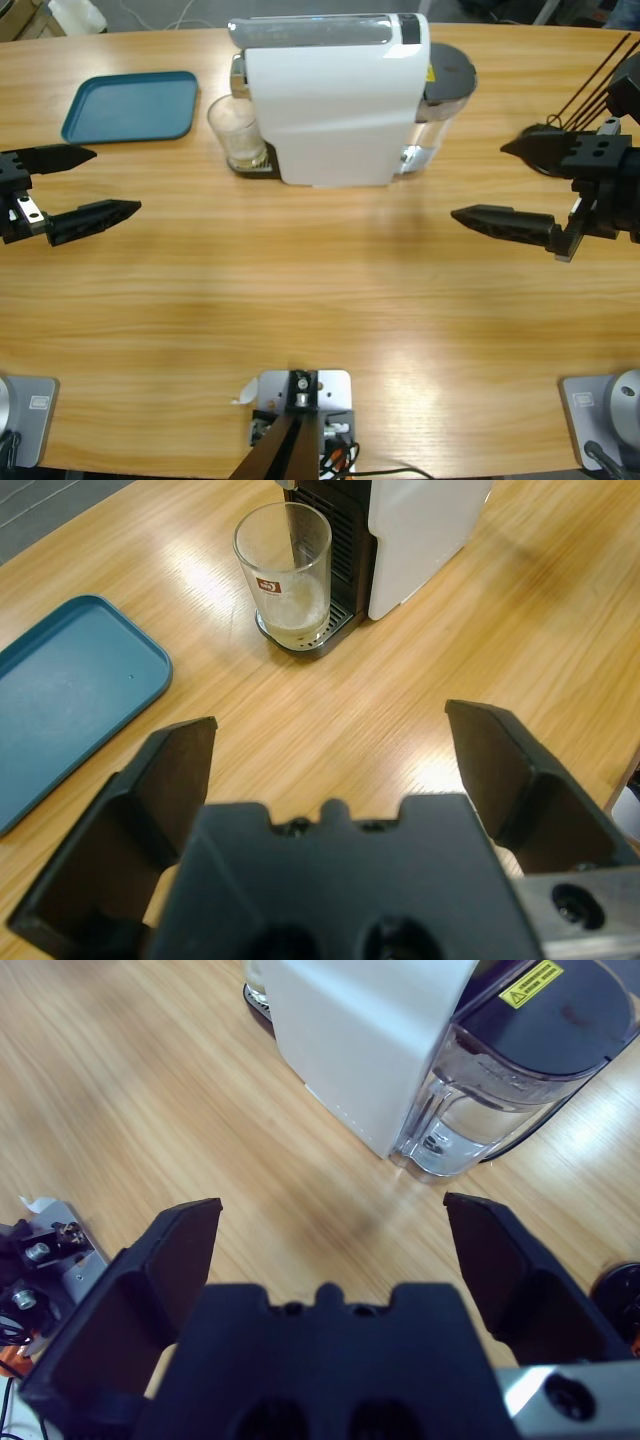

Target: Pour coffee

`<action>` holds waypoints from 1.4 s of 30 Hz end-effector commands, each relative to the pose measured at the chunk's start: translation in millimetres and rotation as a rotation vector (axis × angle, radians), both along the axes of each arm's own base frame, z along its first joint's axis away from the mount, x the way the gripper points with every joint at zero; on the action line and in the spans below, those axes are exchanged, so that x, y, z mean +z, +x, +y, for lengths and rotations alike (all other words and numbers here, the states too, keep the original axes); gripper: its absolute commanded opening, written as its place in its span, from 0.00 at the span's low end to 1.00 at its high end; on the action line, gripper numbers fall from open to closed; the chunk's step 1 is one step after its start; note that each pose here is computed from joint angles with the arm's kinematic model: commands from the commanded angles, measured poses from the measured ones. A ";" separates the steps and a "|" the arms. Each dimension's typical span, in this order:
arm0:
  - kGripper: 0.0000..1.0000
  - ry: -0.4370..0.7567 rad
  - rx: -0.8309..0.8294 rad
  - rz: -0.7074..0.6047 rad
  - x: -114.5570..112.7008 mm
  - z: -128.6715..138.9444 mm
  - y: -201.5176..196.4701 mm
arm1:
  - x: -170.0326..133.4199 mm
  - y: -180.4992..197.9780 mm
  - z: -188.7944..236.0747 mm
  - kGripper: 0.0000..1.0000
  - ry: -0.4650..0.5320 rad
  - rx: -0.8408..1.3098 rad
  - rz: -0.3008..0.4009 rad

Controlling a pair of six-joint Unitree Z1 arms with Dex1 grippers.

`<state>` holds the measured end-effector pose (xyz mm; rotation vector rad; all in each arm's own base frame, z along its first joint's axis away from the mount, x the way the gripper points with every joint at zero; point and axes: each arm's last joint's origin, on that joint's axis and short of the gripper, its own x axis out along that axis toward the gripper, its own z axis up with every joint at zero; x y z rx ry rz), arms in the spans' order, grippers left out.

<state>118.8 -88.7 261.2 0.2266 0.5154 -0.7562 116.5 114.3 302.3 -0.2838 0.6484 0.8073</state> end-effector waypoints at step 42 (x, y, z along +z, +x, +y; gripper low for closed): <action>1.00 0.111 -0.199 0.149 -36.4 -59.4 142.3 | -18.8 5.0 -2.7 1.00 -0.167 0.005 -0.053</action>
